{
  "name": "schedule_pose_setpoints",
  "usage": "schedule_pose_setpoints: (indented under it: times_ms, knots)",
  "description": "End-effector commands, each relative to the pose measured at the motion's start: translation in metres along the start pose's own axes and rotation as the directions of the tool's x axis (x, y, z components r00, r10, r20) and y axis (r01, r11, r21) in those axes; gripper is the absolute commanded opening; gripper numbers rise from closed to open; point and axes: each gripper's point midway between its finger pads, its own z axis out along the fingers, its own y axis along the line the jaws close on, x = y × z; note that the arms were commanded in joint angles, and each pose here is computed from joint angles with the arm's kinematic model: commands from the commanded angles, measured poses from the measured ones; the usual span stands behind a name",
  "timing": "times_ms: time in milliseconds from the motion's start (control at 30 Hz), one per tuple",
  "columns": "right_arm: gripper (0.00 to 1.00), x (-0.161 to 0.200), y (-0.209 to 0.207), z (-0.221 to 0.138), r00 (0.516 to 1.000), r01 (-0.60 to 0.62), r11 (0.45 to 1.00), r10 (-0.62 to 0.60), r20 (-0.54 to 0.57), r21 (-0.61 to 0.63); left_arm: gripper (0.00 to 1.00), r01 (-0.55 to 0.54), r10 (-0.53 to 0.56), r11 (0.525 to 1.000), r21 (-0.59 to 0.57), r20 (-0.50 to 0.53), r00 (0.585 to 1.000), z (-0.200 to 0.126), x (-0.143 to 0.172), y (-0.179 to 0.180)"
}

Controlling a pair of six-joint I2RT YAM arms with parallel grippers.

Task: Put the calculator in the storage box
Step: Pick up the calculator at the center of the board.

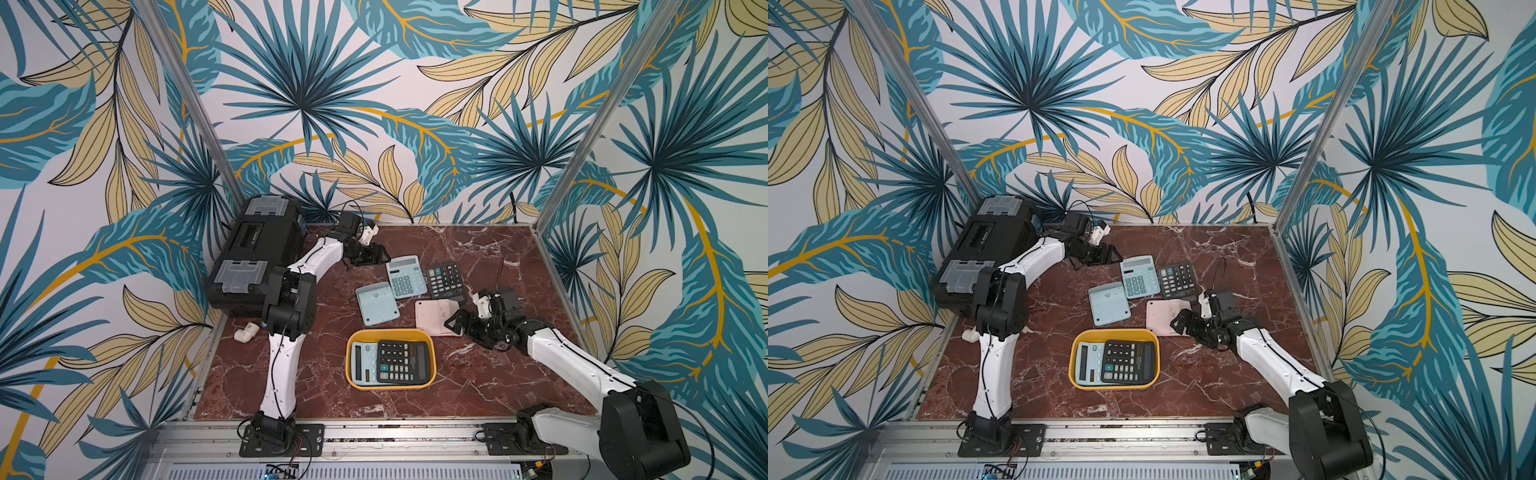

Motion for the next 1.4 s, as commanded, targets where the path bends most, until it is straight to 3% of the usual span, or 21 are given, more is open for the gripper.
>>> schedule_pose_setpoints:
  times_ms: [0, 567, 1167, 1367]
  knots:
    - [0.95, 0.007, -0.002, -0.002, 1.000, 0.020, 1.000, -0.020, -0.011, -0.011, 0.69, -0.060, 0.060, 0.998, -0.016, -0.004, 0.998, -0.008, -0.013, -0.001]
    - [0.94, 0.012, -0.004, -0.007, 1.000, 0.013, 1.000, -0.014, -0.010, -0.019, 0.56, -0.060, 0.060, 0.993, 0.100, -0.002, 0.998, 0.031, -0.024, 0.003]
    - [0.94, 0.016, -0.004, -0.005, 1.000, 0.006, 0.999, -0.007, -0.014, -0.034, 0.26, -0.037, 0.038, 0.984, 0.174, -0.002, 0.999, 0.041, -0.020, -0.008]
    - [0.94, 0.019, -0.006, -0.002, 1.000, 0.002, 0.999, -0.003, -0.021, -0.039, 0.28, -0.053, 0.055, 0.987, 0.154, -0.008, 0.998, 0.043, -0.015, -0.008]
